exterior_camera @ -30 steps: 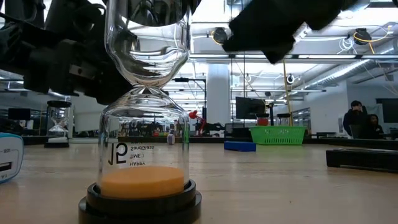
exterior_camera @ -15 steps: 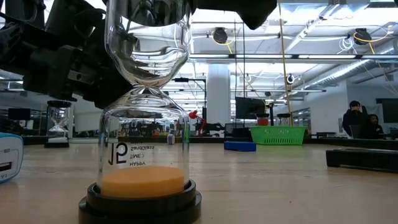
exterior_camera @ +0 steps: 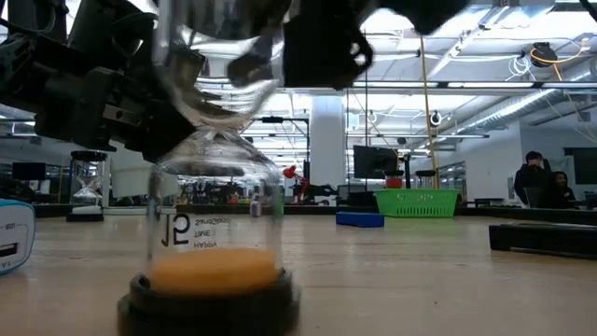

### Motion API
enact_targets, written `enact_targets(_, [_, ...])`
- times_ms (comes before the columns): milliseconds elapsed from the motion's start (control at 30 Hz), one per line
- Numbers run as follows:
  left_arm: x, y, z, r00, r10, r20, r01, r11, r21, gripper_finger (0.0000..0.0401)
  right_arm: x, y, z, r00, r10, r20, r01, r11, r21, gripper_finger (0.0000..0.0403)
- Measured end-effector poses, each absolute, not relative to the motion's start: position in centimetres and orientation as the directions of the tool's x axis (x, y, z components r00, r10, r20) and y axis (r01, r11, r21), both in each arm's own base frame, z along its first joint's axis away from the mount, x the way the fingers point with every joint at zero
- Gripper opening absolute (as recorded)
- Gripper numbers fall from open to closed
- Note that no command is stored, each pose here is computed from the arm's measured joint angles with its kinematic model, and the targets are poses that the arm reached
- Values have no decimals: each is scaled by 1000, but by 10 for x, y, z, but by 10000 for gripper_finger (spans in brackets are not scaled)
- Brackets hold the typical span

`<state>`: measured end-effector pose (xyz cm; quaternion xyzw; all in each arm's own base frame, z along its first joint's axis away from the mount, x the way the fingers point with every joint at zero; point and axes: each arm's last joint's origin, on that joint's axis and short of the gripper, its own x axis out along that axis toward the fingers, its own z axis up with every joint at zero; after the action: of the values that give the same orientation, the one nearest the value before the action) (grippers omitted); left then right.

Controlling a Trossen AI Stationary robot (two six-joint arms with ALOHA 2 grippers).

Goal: Pick & Place Office items
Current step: Put the orange hourglass into the green bin

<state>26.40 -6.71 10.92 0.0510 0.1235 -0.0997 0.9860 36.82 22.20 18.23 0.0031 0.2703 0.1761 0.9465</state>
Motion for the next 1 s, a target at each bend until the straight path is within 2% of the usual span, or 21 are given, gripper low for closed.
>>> enact_targets(300, [264,-67,109,950,-184,-254,209,975,76,27,378,222,177,782,432,-449,-424,897,124,357])
enact_targets(567, [264,-67,109,950,-184,-253,209,975,76,4,388,216,156,774,441,-454,-435,892,125,344])
enact_targets(833, [264,-67,109,950,-184,-254,209,975,76,26,391,213,159,777,453,-437,-451,885,115,277])
enact_targets(1000, [264,-67,109,949,-184,-254,209,975,74,15,390,213,159,773,451,-445,-449,886,117,223])
